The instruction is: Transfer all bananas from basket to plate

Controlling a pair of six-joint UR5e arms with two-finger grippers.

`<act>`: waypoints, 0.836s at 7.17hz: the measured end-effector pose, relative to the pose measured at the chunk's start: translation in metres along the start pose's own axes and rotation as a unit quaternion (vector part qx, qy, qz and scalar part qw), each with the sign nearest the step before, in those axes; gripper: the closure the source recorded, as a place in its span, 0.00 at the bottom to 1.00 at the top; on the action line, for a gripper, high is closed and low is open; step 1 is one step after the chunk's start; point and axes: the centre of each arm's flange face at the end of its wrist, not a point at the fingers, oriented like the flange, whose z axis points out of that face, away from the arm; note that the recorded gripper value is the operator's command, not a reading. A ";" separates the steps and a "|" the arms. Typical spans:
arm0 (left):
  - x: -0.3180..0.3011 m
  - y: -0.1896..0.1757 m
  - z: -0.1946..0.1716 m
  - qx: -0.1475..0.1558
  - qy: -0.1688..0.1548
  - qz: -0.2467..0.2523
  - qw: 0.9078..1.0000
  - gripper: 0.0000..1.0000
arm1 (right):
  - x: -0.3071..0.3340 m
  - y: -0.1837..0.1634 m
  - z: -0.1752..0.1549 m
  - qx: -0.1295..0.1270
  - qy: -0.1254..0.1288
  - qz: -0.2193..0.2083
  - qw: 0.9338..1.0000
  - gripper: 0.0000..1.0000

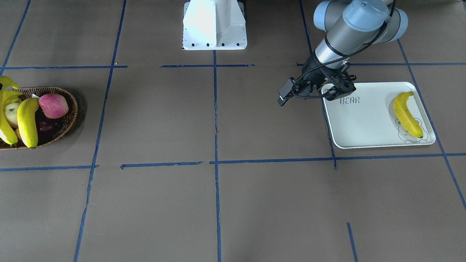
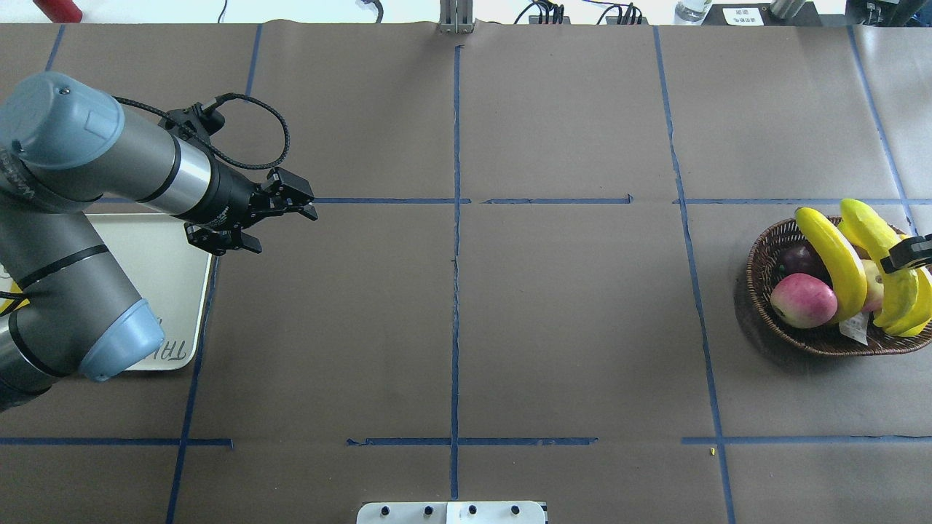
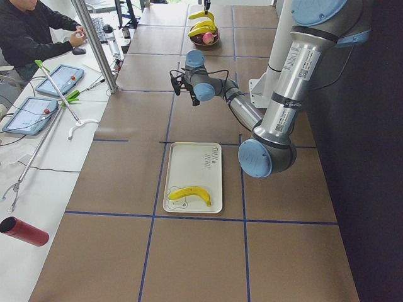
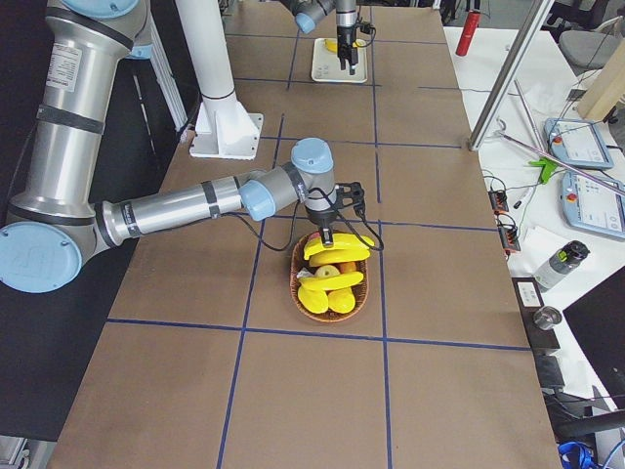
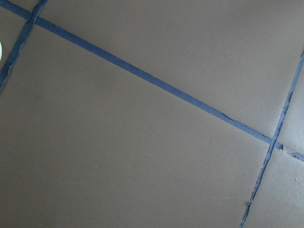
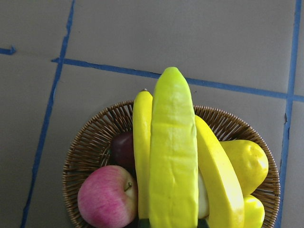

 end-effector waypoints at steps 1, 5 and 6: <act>0.002 0.001 0.000 -0.001 0.002 0.001 1.000 0.01 | -0.011 -0.003 -0.023 0.018 -0.020 -0.006 1.000 1.00; 0.030 0.016 -0.014 -0.010 0.064 0.003 0.998 0.01 | -0.177 -0.078 -0.047 0.021 -0.149 0.080 0.985 0.99; 0.037 0.022 -0.022 -0.018 0.107 -0.006 0.994 0.01 | -0.241 -0.088 -0.047 0.018 -0.176 0.092 0.980 0.99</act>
